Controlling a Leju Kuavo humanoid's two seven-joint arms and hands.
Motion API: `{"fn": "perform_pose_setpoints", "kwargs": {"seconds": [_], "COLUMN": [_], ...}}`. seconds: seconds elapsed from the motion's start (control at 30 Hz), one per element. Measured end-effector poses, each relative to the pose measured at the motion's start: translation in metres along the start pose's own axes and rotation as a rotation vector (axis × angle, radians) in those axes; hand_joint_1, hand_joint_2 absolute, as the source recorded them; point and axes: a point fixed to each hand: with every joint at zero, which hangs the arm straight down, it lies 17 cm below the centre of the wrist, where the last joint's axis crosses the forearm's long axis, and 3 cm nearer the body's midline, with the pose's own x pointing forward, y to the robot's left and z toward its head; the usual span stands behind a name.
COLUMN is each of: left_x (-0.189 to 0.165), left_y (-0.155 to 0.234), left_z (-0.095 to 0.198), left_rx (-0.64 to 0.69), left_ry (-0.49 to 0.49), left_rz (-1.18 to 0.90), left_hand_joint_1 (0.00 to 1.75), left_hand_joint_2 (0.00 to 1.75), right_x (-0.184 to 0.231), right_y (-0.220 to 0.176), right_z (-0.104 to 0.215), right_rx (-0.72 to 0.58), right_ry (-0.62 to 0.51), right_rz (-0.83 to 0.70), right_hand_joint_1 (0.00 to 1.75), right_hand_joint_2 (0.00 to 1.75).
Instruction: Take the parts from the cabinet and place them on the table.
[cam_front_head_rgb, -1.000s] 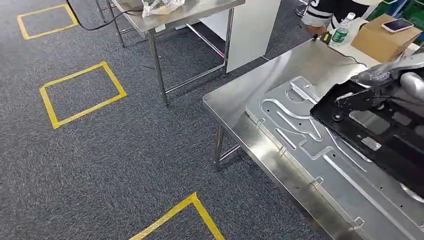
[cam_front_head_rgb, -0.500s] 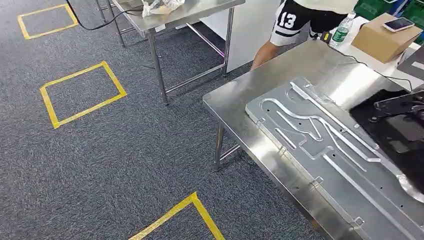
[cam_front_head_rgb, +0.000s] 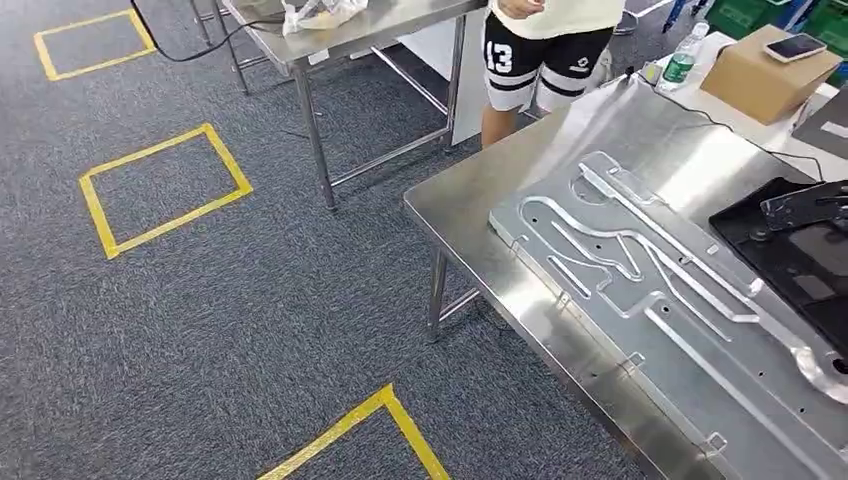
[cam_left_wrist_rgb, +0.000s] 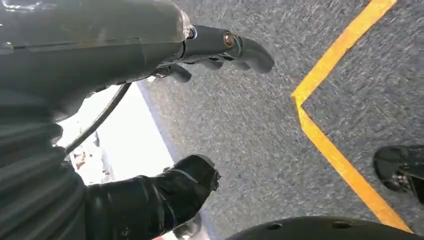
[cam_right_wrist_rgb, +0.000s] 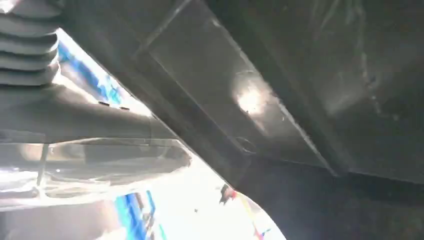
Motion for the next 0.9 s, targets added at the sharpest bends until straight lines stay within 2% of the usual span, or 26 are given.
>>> {"fn": "perform_pose_setpoints", "kwargs": {"seconds": [0.03,0.37,0.9], "left_x": [0.001,0.003,0.003], "left_y": [0.001,0.002,0.000], "left_z": [0.000,0.000,0.000], "left_rx": [0.004,0.004,0.000], "left_ry": [-0.004,-0.005,-0.008], "left_rz": [0.000,0.008,0.008], "left_hand_joint_1": [0.00,0.00,0.00], "left_hand_joint_2": [1.75,1.75,1.75], "right_x": [0.000,0.030,0.038], "right_y": [-0.006,-0.030,-0.032], "right_z": [0.003,0.019,0.019], "right_rx": [-0.022,-0.086,-0.098], "right_ry": [0.022,-0.057,-0.087], "right_rz": [0.045,0.076,0.077], "right_hand_joint_1": [0.00,0.00,0.00], "right_hand_joint_2": [0.00,0.00,0.00]}}
